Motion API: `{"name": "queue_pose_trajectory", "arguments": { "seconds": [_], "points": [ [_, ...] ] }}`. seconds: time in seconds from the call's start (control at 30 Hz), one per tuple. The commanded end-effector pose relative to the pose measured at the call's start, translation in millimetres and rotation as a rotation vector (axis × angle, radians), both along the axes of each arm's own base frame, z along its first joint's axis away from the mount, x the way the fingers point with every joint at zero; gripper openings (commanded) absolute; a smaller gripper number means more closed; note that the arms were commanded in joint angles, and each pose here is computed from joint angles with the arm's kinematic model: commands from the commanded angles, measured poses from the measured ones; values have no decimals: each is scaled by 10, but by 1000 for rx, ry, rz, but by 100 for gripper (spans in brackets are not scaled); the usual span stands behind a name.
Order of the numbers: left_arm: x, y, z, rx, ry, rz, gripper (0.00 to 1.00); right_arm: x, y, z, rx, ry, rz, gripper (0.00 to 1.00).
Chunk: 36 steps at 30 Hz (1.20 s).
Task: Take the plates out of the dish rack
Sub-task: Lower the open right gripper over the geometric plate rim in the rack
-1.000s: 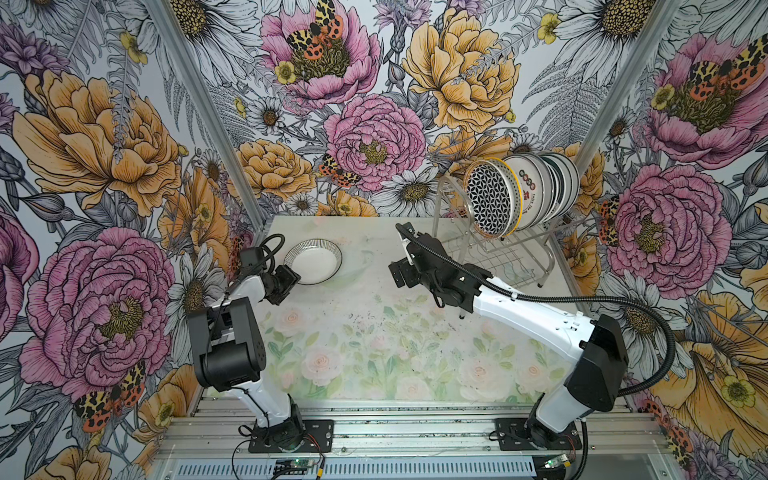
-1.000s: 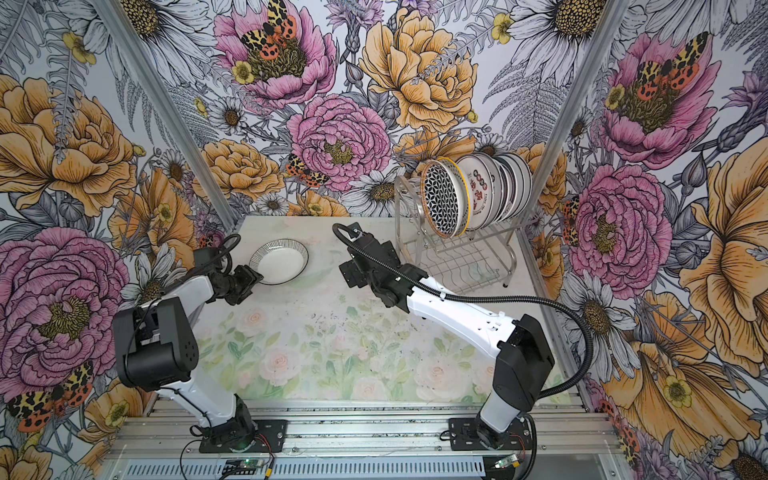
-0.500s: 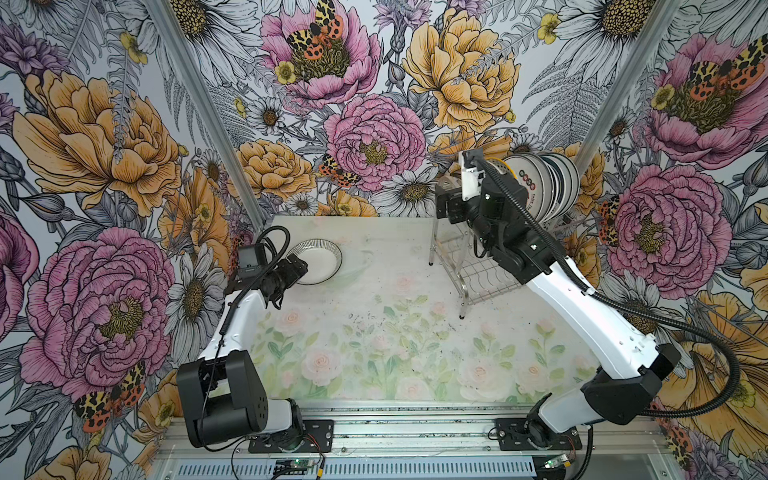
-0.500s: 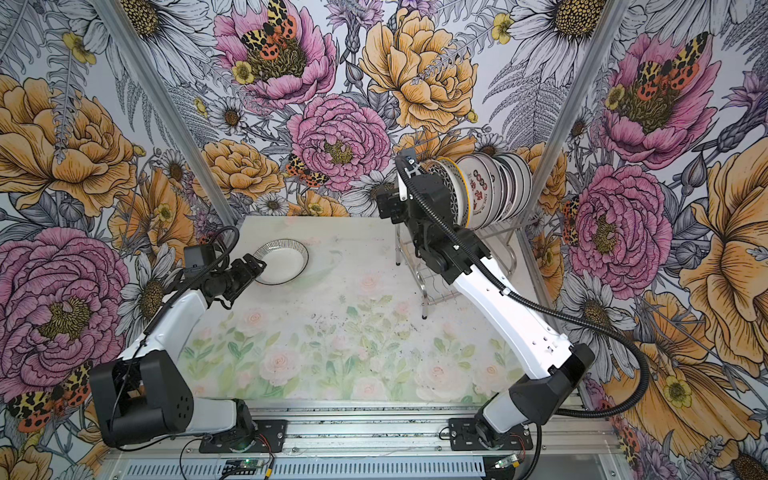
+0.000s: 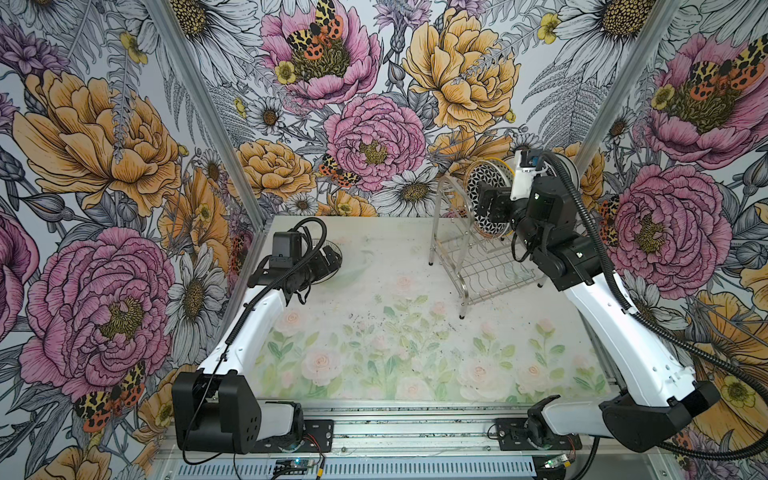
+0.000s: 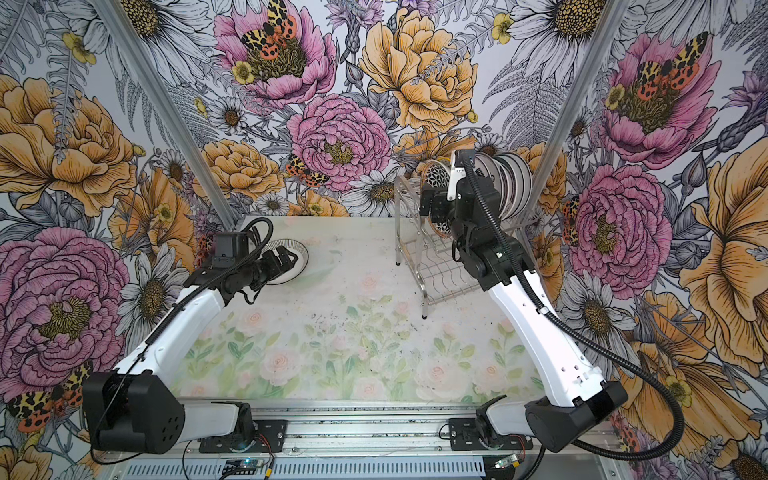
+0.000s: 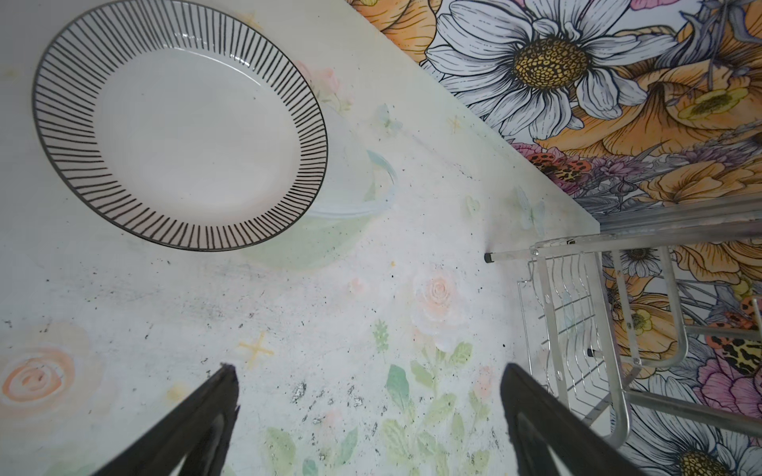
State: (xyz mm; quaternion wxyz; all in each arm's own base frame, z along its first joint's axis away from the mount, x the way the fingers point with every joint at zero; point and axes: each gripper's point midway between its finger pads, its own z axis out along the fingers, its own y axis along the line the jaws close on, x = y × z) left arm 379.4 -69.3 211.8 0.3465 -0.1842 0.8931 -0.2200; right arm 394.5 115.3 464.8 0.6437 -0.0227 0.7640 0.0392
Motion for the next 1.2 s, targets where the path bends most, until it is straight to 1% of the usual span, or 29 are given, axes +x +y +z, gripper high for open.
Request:
{"name": "queue_pose_trajectory", "arguments": {
  "seconds": [0.0, 0.2, 0.57, 0.73, 0.97, 1.17],
  "points": [
    [-46, -43, 69, 21, -10, 21, 99, -75, -48, -27, 64, 32, 6, 99],
    [-93, -174, 43, 16, -3, -16, 99, -48, -68, -103, 83, 57, 5, 100],
    [-83, -183, 26, 33, -5, -32, 99, -94, -121, -79, 88, 65, -22, 99],
    [-48, -196, 21, 32, -2, -36, 99, -83, -159, -110, 65, 73, -64, 99],
    [-8, -219, -37, 29, 13, -41, 99, -119, -175, -98, 73, 75, -88, 99],
    [-2, -245, -44, 23, 14, -54, 99, -92, -129, -147, 126, 96, -82, 100]
  ]
}}
